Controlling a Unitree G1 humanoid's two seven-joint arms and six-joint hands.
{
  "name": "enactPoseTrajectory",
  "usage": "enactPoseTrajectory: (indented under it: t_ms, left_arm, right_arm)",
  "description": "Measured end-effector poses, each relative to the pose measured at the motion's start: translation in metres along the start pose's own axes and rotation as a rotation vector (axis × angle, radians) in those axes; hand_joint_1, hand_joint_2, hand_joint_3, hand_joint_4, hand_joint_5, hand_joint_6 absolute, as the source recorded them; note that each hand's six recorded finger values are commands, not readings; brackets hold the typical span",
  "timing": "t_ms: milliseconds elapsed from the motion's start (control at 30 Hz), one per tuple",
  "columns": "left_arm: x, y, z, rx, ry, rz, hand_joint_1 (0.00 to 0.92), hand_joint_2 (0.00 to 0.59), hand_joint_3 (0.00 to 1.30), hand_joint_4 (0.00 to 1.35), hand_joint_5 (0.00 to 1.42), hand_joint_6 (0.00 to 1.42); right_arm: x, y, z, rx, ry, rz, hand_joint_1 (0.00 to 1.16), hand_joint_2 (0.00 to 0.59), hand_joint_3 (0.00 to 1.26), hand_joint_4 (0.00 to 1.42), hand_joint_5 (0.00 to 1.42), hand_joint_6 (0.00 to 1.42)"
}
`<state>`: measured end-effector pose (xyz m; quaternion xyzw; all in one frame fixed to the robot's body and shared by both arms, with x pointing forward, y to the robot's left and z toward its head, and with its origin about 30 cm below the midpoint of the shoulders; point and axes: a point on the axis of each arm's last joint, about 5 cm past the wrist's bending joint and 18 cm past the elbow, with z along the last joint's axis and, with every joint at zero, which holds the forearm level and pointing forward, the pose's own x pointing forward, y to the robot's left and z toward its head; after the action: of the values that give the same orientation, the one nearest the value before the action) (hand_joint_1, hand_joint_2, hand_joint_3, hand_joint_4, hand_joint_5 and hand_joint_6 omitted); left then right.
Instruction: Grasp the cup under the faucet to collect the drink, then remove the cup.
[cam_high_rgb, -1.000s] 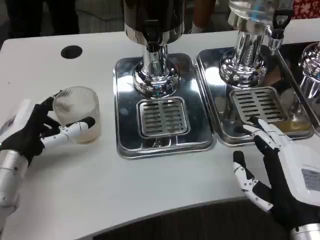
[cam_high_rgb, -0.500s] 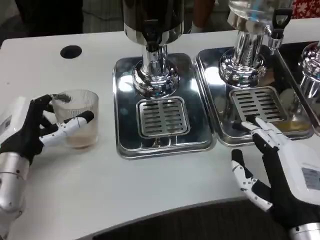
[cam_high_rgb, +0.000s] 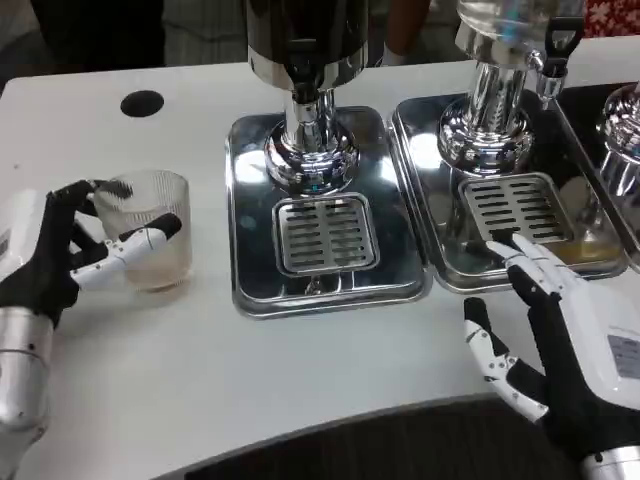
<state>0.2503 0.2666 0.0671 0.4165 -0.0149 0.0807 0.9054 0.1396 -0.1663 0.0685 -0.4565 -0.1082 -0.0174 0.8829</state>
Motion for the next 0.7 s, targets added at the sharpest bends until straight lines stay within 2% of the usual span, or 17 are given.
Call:
enactPoseTrajectory:
  t_ms: [267,367,500,700]
  left_arm:
    - [-0.001,-0.006,0.0056,-0.025,-0.066,0.026,0.380,0.189,0.55,0.70,1.00,1.27]
    - [-0.001,-0.012,0.0095,-0.024,-0.087,0.004,0.382,0.189,0.55,0.70,1.00,1.27]
    - [0.001,-0.023,0.0191,-0.038,-0.119,-0.029,0.392,0.185,0.55,0.70,0.99,1.28]
    - [0.011,-0.028,0.0339,-0.035,-0.178,-0.050,0.396,0.181,0.55,0.70,0.99,1.28]
  right_arm:
    - [-0.001,-0.0018,0.0025,0.006,-0.010,-0.009,0.38,0.479,0.27,0.14,0.14,0.20]
    - [-0.002,-0.0026,0.0037,0.010,-0.012,-0.012,0.38,0.479,0.27,0.14,0.14,0.20]
    - [-0.004,-0.0035,0.0068,0.021,-0.016,-0.022,0.38,0.479,0.27,0.14,0.14,0.20]
    - [-0.008,-0.0038,0.0117,0.043,-0.009,-0.037,0.38,0.479,0.27,0.14,0.15,0.20]
